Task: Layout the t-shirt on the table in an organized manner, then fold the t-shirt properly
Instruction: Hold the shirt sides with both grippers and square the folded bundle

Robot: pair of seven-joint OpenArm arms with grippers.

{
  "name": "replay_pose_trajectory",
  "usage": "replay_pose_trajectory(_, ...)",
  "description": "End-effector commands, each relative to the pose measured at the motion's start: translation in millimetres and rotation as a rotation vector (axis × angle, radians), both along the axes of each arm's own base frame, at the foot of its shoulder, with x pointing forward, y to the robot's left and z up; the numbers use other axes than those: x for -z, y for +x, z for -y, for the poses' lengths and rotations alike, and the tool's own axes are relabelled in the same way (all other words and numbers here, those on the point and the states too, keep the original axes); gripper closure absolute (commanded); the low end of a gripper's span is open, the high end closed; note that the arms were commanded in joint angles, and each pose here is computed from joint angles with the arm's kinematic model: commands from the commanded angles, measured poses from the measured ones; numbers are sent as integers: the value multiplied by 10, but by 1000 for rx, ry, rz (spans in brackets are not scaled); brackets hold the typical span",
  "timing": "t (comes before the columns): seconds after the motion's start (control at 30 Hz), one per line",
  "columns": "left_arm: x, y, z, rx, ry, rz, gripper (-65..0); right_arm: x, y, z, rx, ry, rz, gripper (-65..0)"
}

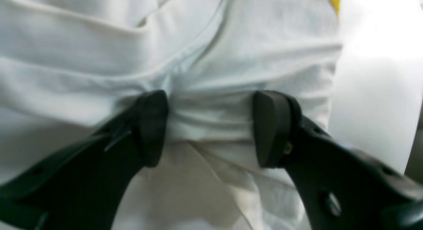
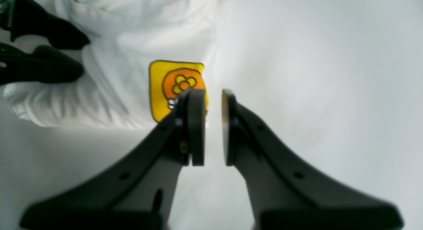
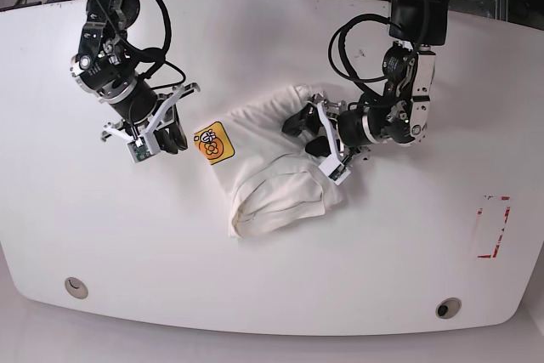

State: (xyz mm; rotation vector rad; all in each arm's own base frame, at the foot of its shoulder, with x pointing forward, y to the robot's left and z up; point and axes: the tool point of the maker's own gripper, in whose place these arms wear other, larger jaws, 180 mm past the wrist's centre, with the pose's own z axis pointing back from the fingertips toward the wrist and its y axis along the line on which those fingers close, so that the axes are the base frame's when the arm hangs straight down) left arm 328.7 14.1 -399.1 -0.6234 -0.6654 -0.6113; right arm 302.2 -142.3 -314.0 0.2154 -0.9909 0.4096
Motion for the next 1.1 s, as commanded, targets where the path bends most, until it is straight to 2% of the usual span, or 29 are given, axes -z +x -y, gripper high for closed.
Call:
replay_pose_trajectory(0.0,-392,167,-91,14,14,111,-385,-308,76,-81,-24,13,104,-81)
replay_pose_trajectory(0.23,-1060,224,-112,73,1,276,-385,-458,179,-276,-78,22,151,-81)
replay_pose_trajectory(0.4,-1270,422,-287,26,14,333,-385,-491,289,-627,-173,44,159,-81)
replay_pose_trajectory(0.5,-1240,591,-410,-66,7,305,-385,-452,352,-817,-224,58,146,-81)
replay_pose_trajectory(0.67,-1184,835,-484,-196,-9,306,-385,-337,495,-1011,-229,115,107,-81)
replay_pose_trajectory(0.8,-943,889,-399,-197,-4,287,-385,-221,690,-1025,-219,135,67,-81)
replay_pose_trajectory(0.93,-873,1017,-297,-205,-28,286,-385,-145,944,-970,-201,142,34,-81)
replay_pose_trajectory(1.07,-725,1063,-225,-235,-59,249,-385,-151,1169,-949,-184,178,44,-81)
